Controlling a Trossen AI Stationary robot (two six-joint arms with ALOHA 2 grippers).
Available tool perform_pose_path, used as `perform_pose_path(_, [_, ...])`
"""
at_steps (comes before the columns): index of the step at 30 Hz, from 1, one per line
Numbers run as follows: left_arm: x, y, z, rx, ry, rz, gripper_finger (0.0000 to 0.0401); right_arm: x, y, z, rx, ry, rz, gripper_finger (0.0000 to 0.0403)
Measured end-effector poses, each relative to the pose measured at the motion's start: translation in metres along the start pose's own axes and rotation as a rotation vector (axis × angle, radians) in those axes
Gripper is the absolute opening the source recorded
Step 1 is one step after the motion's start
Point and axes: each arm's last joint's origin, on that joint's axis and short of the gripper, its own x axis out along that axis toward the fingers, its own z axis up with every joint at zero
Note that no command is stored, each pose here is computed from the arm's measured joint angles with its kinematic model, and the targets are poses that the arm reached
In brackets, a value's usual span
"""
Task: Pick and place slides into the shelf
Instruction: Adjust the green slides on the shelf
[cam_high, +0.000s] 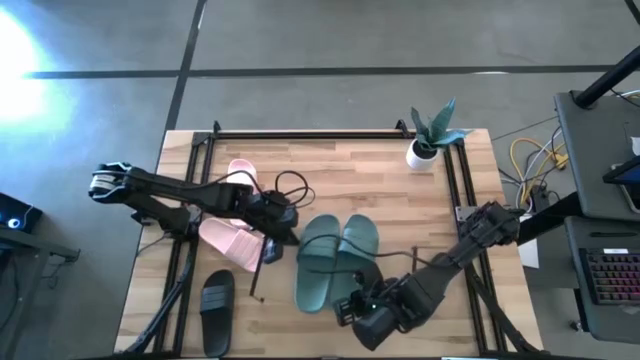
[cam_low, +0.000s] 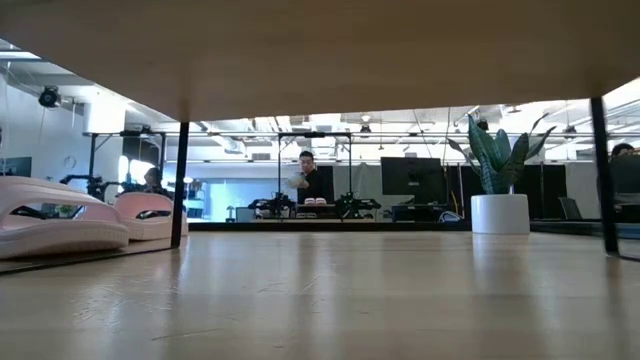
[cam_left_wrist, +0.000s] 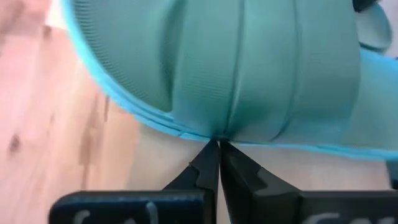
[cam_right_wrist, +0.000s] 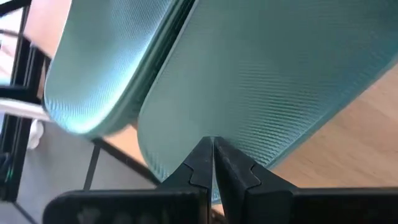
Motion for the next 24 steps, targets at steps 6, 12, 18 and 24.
perform_pose_path(6, [0.0,0.001,0.003,0.012,-0.028,0.014,0.0,-0.014,0.004,-0.008,-0.024,0.023,0.037,0.0011])
perform_pose_path(12, [-0.003,0.001,0.002,0.028,-0.029,0.019,0.0,-0.031,0.006,-0.01,-0.058,0.012,0.054,0.0011])
perform_pose_path(18, [-0.014,0.0,-0.001,0.024,-0.014,0.038,0.0,-0.051,-0.02,0.002,0.031,-0.221,-0.151,0.0011])
perform_pose_path(24, [-0.024,-0.001,-0.005,0.003,-0.009,0.049,0.0,-0.045,-0.02,0.036,0.074,-0.286,-0.2,0.0011])
